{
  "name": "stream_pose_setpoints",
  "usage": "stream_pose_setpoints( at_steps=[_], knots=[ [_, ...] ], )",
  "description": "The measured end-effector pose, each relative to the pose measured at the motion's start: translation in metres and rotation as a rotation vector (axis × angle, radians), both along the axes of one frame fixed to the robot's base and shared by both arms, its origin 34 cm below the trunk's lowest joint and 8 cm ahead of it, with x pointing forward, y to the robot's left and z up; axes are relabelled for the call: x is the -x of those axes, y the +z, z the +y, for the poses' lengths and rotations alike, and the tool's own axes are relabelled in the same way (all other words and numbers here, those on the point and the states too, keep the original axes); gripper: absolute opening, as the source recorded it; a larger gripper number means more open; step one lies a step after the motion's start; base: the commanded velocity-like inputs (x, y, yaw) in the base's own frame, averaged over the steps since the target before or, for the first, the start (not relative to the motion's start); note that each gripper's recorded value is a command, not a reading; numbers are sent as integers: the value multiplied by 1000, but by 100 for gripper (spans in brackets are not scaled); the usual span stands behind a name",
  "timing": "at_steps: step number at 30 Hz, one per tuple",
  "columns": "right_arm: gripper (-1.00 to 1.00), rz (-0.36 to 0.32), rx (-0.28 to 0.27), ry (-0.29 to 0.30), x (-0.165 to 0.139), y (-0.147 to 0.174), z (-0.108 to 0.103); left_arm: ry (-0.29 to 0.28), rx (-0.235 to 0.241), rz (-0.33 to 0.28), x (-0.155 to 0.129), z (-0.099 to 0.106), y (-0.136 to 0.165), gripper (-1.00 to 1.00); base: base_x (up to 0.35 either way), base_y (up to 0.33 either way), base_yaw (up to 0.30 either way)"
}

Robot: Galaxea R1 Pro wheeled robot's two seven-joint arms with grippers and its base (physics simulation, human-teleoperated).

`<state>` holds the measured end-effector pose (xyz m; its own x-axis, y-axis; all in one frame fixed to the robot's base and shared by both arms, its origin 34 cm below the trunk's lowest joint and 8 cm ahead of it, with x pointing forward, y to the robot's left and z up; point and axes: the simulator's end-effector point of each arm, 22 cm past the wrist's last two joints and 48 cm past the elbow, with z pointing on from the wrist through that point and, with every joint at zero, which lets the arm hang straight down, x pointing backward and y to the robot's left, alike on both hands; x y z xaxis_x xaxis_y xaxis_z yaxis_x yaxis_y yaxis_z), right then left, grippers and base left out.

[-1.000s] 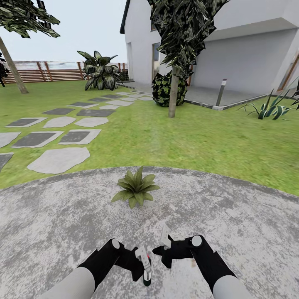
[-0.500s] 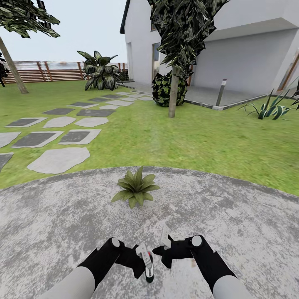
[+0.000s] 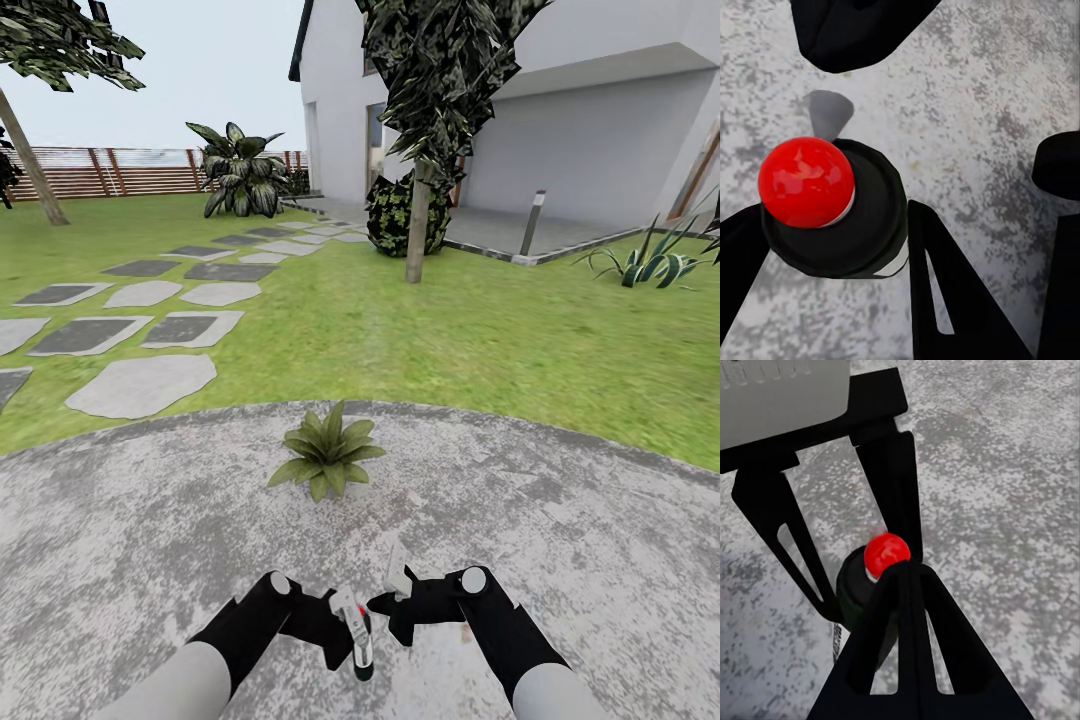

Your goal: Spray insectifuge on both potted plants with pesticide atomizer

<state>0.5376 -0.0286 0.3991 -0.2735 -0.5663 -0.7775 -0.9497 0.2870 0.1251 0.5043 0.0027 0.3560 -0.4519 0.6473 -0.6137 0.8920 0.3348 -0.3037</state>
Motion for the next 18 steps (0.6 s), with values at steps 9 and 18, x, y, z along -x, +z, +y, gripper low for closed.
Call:
stream_pose_setpoints(
  at_steps=[9, 18],
  knots=[
    [-100, 1, 0, 0, 0, 0, 0, -7, 10, -8, 0, -4, 2, -100, 0, 0, 0],
    [-100, 2, 0, 0, 1, 0, 0, 4, 23, -4, -1, -6, 4, -100, 0, 0, 0]
  ],
)
